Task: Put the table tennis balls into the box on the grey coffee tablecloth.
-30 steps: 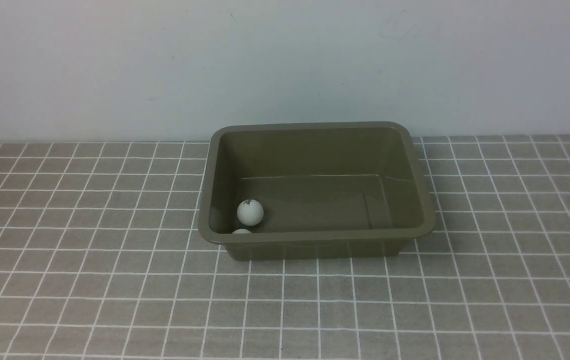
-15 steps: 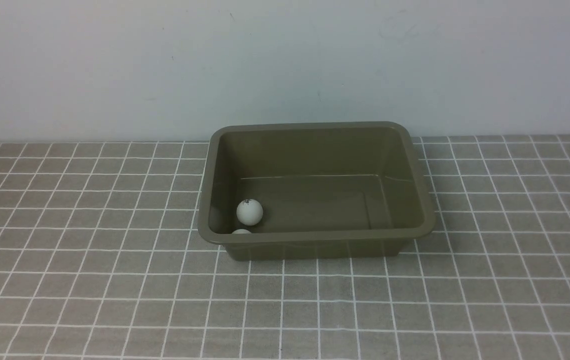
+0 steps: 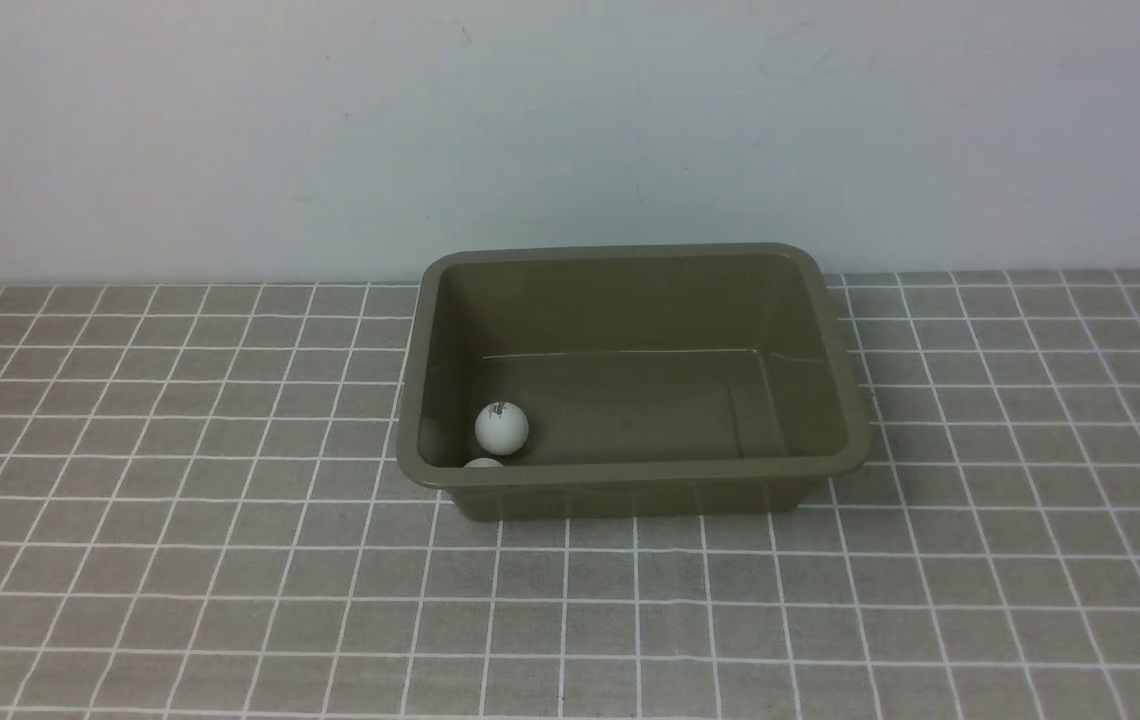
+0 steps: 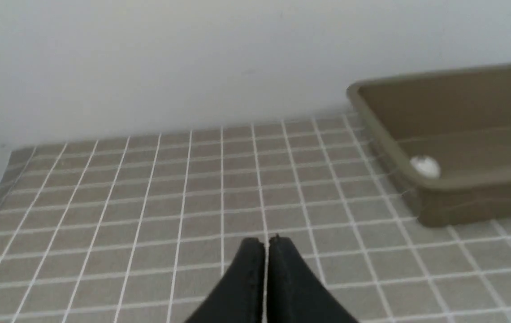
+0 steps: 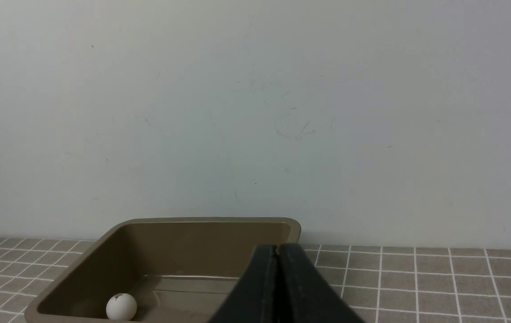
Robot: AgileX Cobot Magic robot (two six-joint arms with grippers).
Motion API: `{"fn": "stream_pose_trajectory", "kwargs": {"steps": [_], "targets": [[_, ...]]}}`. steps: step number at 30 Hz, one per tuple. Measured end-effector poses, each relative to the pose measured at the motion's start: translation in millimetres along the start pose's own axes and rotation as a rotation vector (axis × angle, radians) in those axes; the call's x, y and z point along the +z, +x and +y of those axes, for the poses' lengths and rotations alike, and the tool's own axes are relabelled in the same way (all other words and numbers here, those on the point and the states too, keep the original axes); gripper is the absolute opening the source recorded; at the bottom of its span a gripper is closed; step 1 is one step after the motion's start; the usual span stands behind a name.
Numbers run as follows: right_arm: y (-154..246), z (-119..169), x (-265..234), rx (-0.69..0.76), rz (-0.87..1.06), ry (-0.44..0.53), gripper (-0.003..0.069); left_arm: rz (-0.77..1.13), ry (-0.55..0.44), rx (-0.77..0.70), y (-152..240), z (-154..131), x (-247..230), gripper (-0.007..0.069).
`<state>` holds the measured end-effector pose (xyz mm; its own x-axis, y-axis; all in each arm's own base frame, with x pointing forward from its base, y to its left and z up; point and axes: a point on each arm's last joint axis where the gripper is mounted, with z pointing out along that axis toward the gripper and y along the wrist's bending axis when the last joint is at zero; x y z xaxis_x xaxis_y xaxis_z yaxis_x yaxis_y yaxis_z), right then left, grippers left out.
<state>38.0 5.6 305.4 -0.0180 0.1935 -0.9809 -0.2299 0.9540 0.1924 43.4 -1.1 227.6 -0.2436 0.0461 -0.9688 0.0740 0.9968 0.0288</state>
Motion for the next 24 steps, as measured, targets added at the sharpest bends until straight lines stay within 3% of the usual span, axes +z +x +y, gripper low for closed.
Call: {"fn": "stream_pose_trajectory", "kwargs": {"steps": [5, 24], "targets": [[0, 0, 0, 0.000, -0.001, 0.000, -0.0014, 0.116, -0.019, 0.003, 54, -1, 21, -0.0005], [0, 0, 0, 0.000, 0.000, 0.000, -0.0014, 0.062, -0.010, -0.007, 52, -2, 23, -0.0005]]}}
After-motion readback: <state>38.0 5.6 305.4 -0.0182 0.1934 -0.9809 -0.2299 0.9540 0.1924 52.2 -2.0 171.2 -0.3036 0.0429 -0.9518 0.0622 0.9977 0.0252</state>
